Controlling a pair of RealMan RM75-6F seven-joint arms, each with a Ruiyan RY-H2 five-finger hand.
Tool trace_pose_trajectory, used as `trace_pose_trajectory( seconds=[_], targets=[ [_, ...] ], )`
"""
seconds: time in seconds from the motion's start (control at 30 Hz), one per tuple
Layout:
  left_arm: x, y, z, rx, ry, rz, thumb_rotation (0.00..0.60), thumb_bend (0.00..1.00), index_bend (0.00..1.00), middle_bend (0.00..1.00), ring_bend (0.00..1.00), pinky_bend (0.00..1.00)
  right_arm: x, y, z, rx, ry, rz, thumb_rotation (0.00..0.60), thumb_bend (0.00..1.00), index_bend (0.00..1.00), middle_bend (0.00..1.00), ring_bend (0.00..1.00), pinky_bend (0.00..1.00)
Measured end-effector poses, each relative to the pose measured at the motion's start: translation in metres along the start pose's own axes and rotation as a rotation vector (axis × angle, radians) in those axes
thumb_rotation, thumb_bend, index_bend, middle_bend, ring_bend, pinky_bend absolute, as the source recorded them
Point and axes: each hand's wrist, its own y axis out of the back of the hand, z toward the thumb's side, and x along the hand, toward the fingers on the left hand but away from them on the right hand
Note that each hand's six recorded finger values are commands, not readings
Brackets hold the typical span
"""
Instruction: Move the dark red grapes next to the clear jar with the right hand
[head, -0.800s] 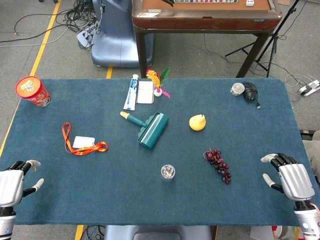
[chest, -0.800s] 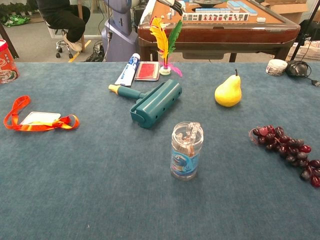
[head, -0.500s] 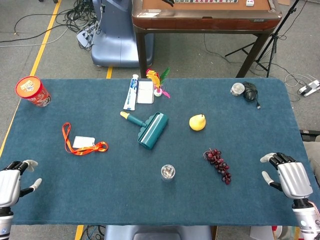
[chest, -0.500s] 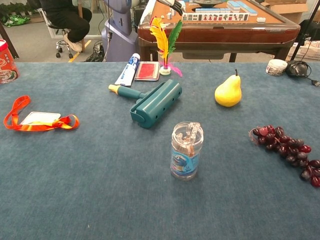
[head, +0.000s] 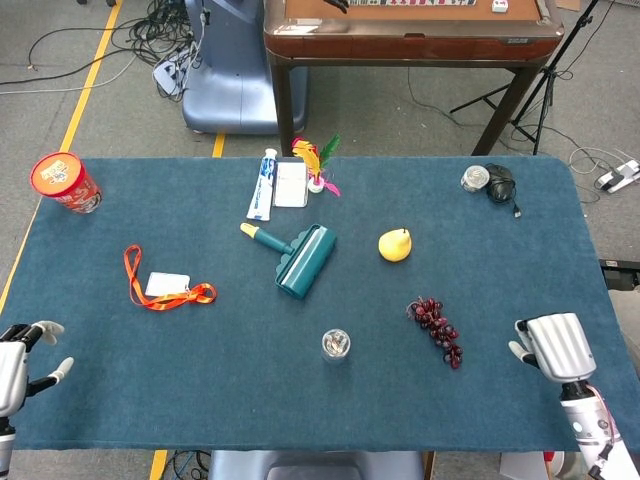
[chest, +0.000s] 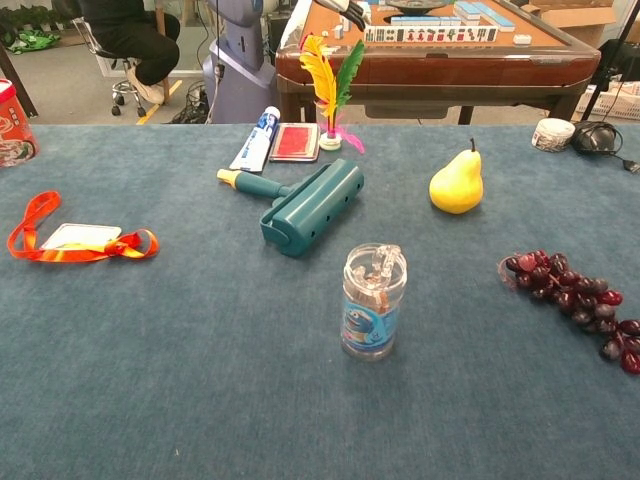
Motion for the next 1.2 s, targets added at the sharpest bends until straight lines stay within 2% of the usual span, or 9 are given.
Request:
trace_pose_trajectory(
  seconds=[0.23, 0.73, 1.2],
  targets=[
    [-0.001, 0.001, -0.003, -0.001, 0.014, -0.003, 0.600, 0.19, 0.45, 0.52, 0.41, 0.58, -0.014, -0.022, 0.007, 0.042, 0.035, 0.043, 0.600, 0.00, 1.00, 1.00, 1.00, 1.00],
    [-0.001, 0.002, -0.007, -0.002, 0.030, -0.013, 0.600, 0.19, 0.45, 0.52, 0.41, 0.58, -0.036, -0.066, 0.029, 0.030, 0.071, 0.119, 0.600, 0.00, 1.00, 1.00, 1.00, 1.00],
    [-0.001, 0.005, -0.011, -0.009, 0.043, -0.010, 0.600, 0.19, 0.45, 0.52, 0.41, 0.58, -0.056, -0.080, 0.061, -0.023, 0.118, 0.121, 0.600, 0.00, 1.00, 1.00, 1.00, 1.00]
  ],
)
